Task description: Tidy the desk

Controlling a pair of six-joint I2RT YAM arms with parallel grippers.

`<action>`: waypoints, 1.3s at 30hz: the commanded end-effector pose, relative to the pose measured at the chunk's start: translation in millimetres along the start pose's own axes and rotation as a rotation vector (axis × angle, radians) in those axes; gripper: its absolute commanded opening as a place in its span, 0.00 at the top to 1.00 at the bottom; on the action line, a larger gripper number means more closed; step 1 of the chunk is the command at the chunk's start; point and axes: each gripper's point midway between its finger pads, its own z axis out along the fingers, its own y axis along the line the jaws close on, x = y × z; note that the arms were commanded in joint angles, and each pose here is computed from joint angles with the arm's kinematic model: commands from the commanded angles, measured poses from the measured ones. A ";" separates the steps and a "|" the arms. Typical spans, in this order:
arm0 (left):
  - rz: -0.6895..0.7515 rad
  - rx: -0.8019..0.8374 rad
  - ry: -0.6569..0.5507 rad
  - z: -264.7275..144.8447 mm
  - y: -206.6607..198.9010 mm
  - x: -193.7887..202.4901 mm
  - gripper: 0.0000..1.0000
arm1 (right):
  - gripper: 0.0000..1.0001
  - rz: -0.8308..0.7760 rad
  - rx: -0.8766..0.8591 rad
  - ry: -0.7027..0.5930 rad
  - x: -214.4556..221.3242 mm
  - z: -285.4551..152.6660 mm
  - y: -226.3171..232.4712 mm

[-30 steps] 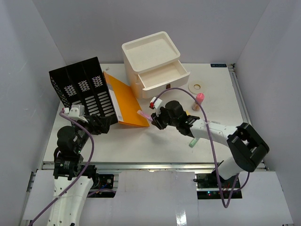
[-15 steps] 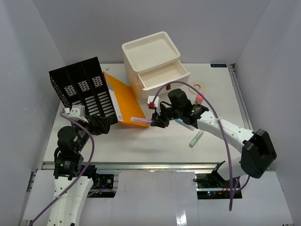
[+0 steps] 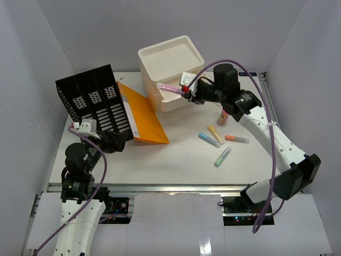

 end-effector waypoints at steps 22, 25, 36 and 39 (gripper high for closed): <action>0.010 0.030 0.010 0.6 -4.3 2.8 0.02 | 0.15 -0.192 0.122 0.231 87.4 36.4 -82.3; 0.011 0.030 0.008 0.6 -4.4 2.4 0.02 | 0.03 -0.139 0.172 0.208 75.6 28.6 -91.7; -0.012 0.069 -0.007 -0.1 -15.5 -6.8 0.02 | 0.10 0.347 0.081 -0.031 57.4 -69.6 -37.7; -0.076 0.113 0.008 1.9 -27.8 -12.5 0.02 | 0.10 0.458 0.033 -0.007 93.2 -96.3 10.7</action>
